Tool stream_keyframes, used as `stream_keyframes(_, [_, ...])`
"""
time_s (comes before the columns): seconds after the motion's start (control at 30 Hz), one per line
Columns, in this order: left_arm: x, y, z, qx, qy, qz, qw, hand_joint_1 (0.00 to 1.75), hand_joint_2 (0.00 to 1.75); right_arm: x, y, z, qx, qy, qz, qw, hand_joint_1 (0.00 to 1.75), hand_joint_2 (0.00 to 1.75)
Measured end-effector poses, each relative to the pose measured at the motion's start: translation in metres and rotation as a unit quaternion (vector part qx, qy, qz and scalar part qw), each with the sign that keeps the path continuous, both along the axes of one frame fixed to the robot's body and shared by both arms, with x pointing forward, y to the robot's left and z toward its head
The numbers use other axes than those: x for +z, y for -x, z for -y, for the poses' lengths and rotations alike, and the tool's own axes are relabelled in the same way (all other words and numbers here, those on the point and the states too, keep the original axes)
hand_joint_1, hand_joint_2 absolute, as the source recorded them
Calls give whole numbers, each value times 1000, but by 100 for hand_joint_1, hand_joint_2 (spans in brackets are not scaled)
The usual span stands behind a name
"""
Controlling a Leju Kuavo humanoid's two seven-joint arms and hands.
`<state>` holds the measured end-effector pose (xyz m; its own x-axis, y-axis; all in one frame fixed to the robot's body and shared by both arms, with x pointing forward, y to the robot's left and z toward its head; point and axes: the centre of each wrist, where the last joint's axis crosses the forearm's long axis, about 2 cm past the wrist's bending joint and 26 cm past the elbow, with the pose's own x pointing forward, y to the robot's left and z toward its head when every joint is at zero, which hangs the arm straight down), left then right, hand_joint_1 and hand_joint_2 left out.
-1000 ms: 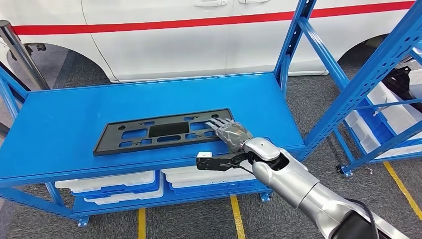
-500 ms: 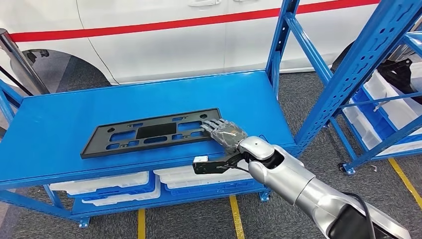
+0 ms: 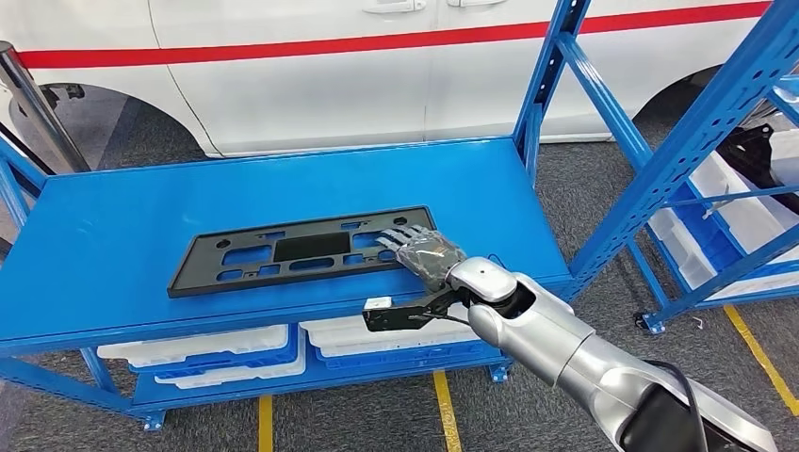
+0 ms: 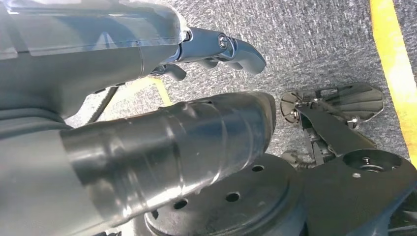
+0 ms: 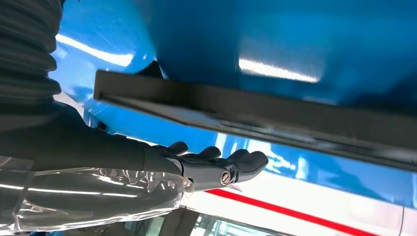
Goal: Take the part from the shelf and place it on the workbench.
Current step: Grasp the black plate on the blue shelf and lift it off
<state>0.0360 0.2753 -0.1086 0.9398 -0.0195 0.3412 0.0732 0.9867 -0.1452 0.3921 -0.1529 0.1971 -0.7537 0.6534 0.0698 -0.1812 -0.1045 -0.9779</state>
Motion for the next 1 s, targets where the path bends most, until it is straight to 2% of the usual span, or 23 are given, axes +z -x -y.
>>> stream_keyframes(0.37, [-1,1,1,-17,6,6,1000,0,0,4,-3,1,2,9,49,999,0,175])
stream_keyframes(1.0, [-2,3,0,-17,1,1,1000,0,0,2,-3,2,2,16,50,999,0,175])
